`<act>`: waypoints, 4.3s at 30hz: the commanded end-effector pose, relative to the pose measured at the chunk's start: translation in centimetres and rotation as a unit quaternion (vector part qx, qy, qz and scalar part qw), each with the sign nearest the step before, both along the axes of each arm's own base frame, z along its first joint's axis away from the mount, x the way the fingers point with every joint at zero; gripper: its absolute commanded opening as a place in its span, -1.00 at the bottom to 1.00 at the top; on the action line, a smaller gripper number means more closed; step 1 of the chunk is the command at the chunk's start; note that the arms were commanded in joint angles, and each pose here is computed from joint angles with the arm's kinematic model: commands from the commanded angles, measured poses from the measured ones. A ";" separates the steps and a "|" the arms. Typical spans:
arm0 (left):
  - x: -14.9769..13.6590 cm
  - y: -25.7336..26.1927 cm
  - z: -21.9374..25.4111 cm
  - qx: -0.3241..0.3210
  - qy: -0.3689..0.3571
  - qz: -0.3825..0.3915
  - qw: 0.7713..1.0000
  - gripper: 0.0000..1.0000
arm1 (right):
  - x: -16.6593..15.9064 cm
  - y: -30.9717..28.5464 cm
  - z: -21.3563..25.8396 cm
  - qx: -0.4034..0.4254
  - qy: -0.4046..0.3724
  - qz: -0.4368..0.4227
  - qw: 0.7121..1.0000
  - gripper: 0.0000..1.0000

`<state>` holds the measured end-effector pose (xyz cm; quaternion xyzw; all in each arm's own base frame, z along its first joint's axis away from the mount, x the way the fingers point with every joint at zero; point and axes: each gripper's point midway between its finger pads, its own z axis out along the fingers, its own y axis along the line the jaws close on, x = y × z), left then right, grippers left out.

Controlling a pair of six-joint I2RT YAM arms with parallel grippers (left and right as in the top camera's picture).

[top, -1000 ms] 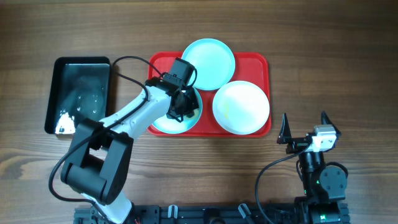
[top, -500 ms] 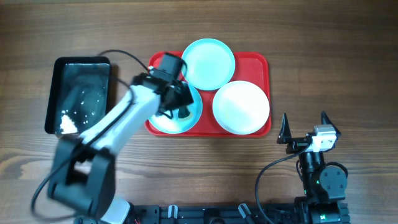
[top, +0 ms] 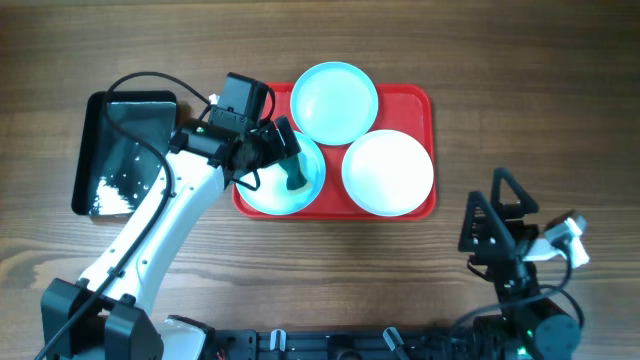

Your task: Clean dirty plates on tray and stack at the side

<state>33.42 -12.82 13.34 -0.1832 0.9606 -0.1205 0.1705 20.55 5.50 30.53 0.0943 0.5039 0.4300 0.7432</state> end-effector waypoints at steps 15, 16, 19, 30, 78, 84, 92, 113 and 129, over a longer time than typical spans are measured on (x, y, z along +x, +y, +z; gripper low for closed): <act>0.1 0.0 -0.2 0.002 0.001 -0.001 1.000 1.00 | 10.3 6.6 6.4 -0.268 0.299 0.165 0.901 0.95; 0.1 0.0 -0.2 0.002 0.000 -0.002 1.000 1.00 | 10.7 7.0 6.1 -0.269 0.296 0.181 0.898 0.84; 0.1 0.0 -0.2 0.002 0.000 -0.002 1.000 1.00 | 11.8 9.3 2.7 -0.284 0.333 0.248 0.864 0.55; 0.2 0.0 -0.1 0.002 -0.001 -0.001 1.000 1.00 | 17.8 14.0 -14.2 -0.291 0.600 0.245 0.704 1.00; -1.7 1.9 -3.2 0.060 0.067 0.009 0.996 1.00 | 17.5 22.3 -29.6 -0.435 0.540 0.356 0.627 -0.69; -2.1 1.8 -4.7 0.065 0.094 0.007 0.993 1.00 | 17.4 22.3 -29.7 -0.430 0.546 0.354 0.626 -0.70; -2.2 2.0 -4.9 0.067 0.099 0.008 0.993 1.00 | 16.7 22.0 -30.0 -0.422 0.566 0.353 0.614 -0.49; -2.8 -1.3 -8.4 0.017 0.154 -0.038 0.987 0.40 | 16.5 21.9 -31.5 -0.413 0.585 0.351 0.603 -0.90; -0.2 -3.4 -10.3 -0.017 0.126 -0.048 0.991 0.47 | 16.7 21.9 -31.0 -0.405 0.589 0.344 0.609 -0.91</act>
